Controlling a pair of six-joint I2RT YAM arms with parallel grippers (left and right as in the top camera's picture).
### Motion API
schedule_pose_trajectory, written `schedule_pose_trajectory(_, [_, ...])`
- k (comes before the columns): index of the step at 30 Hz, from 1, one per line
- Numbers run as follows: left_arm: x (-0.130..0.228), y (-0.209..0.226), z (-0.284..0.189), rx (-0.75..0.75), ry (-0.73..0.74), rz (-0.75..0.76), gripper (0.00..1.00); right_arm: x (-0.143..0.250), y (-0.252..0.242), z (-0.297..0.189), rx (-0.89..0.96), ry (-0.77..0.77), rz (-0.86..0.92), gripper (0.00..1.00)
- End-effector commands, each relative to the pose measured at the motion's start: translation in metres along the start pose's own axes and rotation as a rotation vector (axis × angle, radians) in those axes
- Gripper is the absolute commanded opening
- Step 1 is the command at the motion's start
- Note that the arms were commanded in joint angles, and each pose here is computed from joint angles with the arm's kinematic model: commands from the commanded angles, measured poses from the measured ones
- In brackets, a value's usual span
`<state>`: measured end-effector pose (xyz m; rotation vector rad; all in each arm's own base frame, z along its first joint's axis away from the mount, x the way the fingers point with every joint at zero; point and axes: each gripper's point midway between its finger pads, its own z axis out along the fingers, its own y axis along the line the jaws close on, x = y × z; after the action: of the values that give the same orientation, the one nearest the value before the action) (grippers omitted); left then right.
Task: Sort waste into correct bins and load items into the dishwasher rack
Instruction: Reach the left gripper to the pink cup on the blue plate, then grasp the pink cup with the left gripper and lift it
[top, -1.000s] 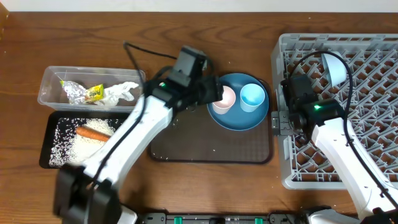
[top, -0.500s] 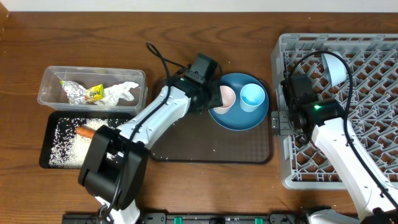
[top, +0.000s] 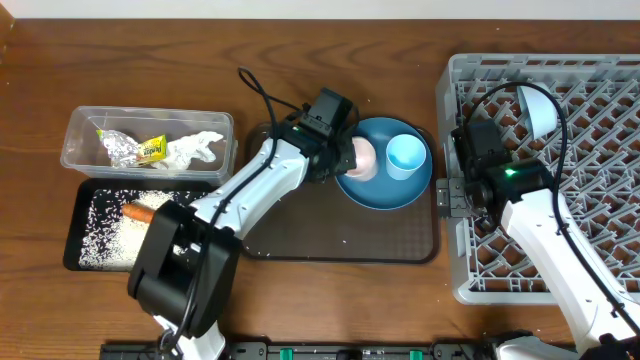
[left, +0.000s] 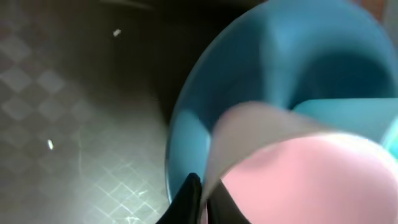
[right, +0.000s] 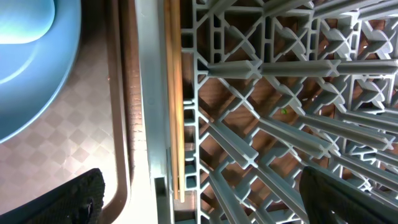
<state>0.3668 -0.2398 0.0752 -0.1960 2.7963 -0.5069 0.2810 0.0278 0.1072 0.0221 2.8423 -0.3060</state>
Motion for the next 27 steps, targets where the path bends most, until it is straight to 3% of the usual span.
schedule_pose_trajectory(1, [-0.022,-0.014,-0.043,0.059,-0.107,0.000,0.06,0.001,-0.001,0.000,0.001,0.000,0.004,0.99])
schedule_pose_trajectory(8, [-0.025,-0.019,-0.111,0.182,-0.136,-0.020,0.06,0.001,-0.001,0.000,0.001,0.000,0.004,0.99])
schedule_pose_trajectory(11, [-0.014,-0.025,-0.144,0.303,-0.100,0.098,0.06,0.001,-0.001,0.000,0.002,0.001,0.004,0.99])
schedule_pose_trajectory(15, [-0.007,-0.006,-0.176,0.352,-0.078,0.088,0.06,0.001,-0.001,0.000,0.002,0.001,0.004,0.99])
schedule_pose_trajectory(21, [0.007,-0.021,-0.220,0.646,-0.021,0.192,0.06,0.001,-0.001,0.000,0.002,0.001,0.004,0.99])
schedule_pose_trajectory(27, [0.037,-0.031,-0.231,0.819,0.061,0.329,0.06,0.001,0.000,0.000,-0.004,0.000,0.011,0.99])
